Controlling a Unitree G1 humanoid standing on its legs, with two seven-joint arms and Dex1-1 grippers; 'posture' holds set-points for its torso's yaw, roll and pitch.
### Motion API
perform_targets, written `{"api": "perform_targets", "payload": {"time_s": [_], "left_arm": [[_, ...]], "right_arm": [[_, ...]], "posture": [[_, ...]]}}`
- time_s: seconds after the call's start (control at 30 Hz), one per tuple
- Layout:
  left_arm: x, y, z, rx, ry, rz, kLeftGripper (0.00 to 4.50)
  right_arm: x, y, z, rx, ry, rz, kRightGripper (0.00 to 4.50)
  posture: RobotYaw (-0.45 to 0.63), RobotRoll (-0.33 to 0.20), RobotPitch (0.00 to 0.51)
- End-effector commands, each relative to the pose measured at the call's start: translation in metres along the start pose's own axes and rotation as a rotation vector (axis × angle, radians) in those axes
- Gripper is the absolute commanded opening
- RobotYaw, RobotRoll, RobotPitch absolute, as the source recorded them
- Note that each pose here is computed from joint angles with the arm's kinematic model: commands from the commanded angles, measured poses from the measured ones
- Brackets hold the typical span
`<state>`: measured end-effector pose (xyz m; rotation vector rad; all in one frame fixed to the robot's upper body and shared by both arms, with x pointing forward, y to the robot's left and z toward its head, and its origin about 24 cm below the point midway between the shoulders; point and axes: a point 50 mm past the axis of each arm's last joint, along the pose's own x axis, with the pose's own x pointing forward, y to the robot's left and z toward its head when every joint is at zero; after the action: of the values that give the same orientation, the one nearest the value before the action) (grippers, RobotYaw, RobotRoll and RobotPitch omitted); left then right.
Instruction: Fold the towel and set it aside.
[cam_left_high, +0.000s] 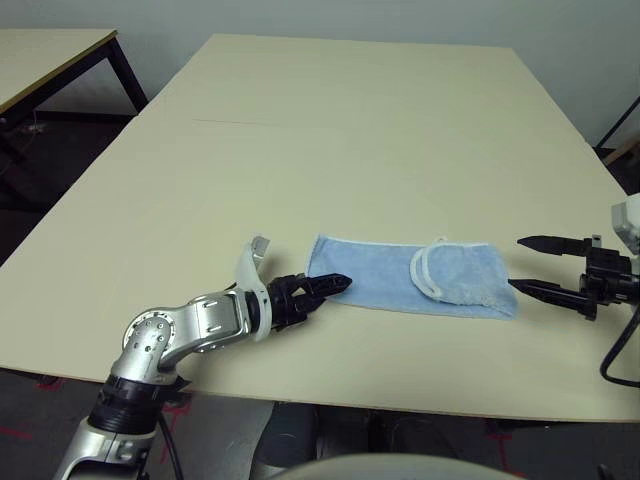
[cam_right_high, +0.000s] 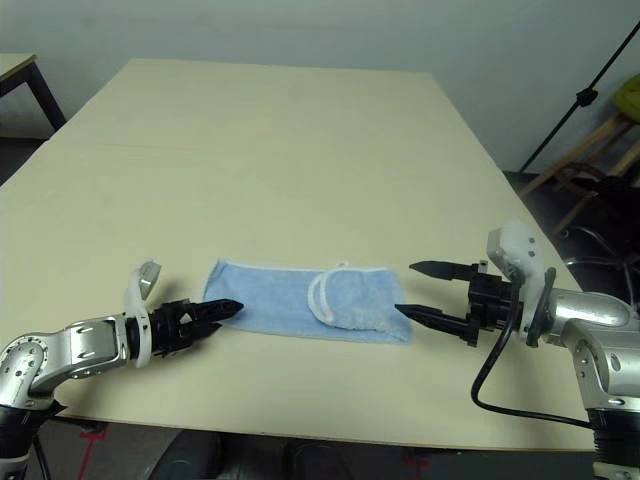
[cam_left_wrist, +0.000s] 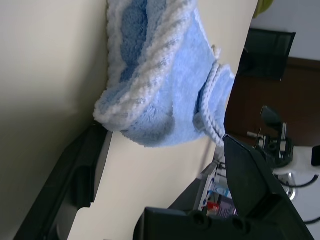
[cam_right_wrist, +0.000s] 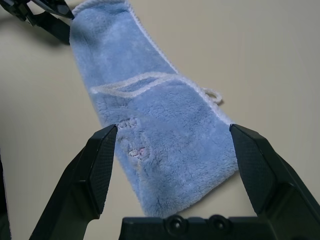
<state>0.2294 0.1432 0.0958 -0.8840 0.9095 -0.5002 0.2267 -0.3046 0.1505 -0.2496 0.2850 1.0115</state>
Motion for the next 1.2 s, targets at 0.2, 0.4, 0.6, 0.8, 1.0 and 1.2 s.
{"api": "perform_targets", "payload": {"time_s": [0.2,0.4,0.6,0.8,1.0,1.2], "left_arm": [[0.003,0.016,-0.006,-0.047,-0.022,0.112,2.82],[0.004,0.018,-0.005,-0.044,-0.057,0.128,0.61],[-0.001,0.02,0.009,-0.007,-0.139,0.145,0.04],[-0.025,0.029,0.032,-0.034,-0.286,0.18,0.04],[-0.063,0.046,0.042,-0.034,-0.399,0.237,0.04],[-0.086,0.046,0.047,0.041,-0.395,0.234,0.04]], "right_arm": [[0.004,0.002,0.011,-0.012,0.003,0.006,4.5],[0.007,0.003,0.013,-0.007,0.002,0.013,4.5],[0.008,0.002,0.011,0.001,0.005,0.018,4.5],[0.012,0.001,0.007,0.013,0.006,0.044,4.5],[0.02,0.002,0.009,0.004,0.017,0.098,4.5],[0.022,0.006,0.014,0.004,0.036,0.18,4.5]], "posture": [[0.09,0.0,0.101],[0.09,0.0,0.099],[0.11,0.0,0.087],[0.14,0.0,0.079],[0.16,0.0,0.076],[0.17,0.0,0.071]]}}
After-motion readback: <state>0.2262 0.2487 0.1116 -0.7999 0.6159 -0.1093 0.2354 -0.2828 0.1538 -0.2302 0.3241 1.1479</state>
